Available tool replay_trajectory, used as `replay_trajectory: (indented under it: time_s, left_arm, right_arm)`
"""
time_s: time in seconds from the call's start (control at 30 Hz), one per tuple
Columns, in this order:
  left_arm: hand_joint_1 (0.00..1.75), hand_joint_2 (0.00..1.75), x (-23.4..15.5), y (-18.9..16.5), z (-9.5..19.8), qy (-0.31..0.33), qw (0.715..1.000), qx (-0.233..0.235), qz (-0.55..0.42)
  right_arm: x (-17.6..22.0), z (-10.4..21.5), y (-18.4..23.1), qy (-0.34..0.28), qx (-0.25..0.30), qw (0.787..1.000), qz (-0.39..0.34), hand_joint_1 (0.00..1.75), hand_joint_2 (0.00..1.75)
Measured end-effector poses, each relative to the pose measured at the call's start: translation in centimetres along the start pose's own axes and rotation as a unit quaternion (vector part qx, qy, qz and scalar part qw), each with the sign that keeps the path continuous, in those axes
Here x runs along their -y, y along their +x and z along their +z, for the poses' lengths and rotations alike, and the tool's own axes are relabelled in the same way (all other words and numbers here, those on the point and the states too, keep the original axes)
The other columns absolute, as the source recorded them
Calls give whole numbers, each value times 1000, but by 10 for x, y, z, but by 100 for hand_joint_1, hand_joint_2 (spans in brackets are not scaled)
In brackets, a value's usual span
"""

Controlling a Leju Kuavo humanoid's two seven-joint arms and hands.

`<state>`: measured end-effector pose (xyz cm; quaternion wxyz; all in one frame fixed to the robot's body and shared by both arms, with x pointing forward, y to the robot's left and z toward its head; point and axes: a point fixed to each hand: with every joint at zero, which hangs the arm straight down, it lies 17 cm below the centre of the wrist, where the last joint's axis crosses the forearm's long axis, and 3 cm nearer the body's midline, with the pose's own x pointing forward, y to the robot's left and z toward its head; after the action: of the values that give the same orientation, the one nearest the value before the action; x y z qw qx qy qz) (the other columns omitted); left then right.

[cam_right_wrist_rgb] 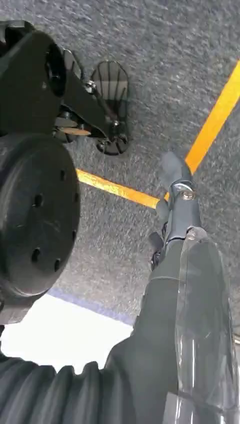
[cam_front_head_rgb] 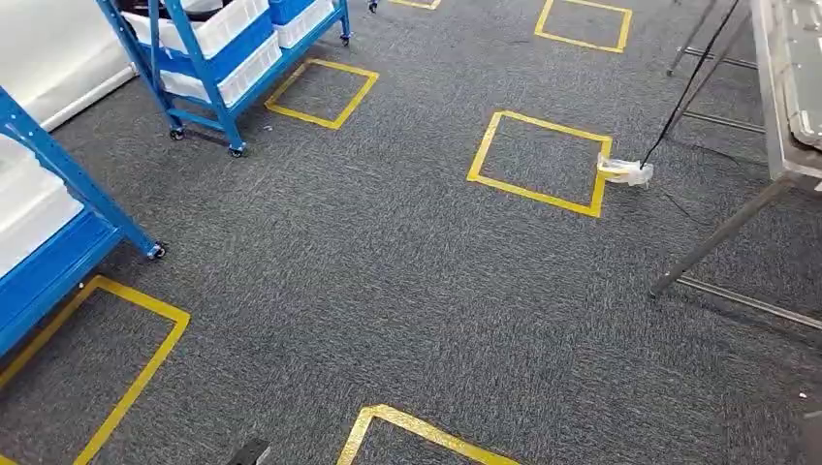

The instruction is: Take the parts from the cabinet and place them on the table.

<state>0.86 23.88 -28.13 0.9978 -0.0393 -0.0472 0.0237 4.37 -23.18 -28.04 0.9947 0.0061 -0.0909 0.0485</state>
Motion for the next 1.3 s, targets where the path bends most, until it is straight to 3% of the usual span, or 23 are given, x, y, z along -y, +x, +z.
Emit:
replay_trajectory:
  time_s: [0.17, 0.47, 0.83, 1.3]
  left_arm:
    - [0, 0, 4, 3, 0, 3, 1000, 10, -1]
    - [0, 0, 6, 18, 0, -2, 999, 45, -15]
    - [0, 0, -8, 4, -2, 21, 1000, -3, -13]
    - [0, 0, -12, -1, -2, 35, 999, -10, -8]
  right_arm:
    - [-15, 2, 11, 16, 30, 999, 12, 0, 175]
    - [-19, 2, 14, 19, 33, 999, 18, 0, 175]
    - [-14, 3, 5, 33, 35, 999, 13, 0, 175]
    - [-11, 5, -2, 36, 39, 998, 24, 0, 175]
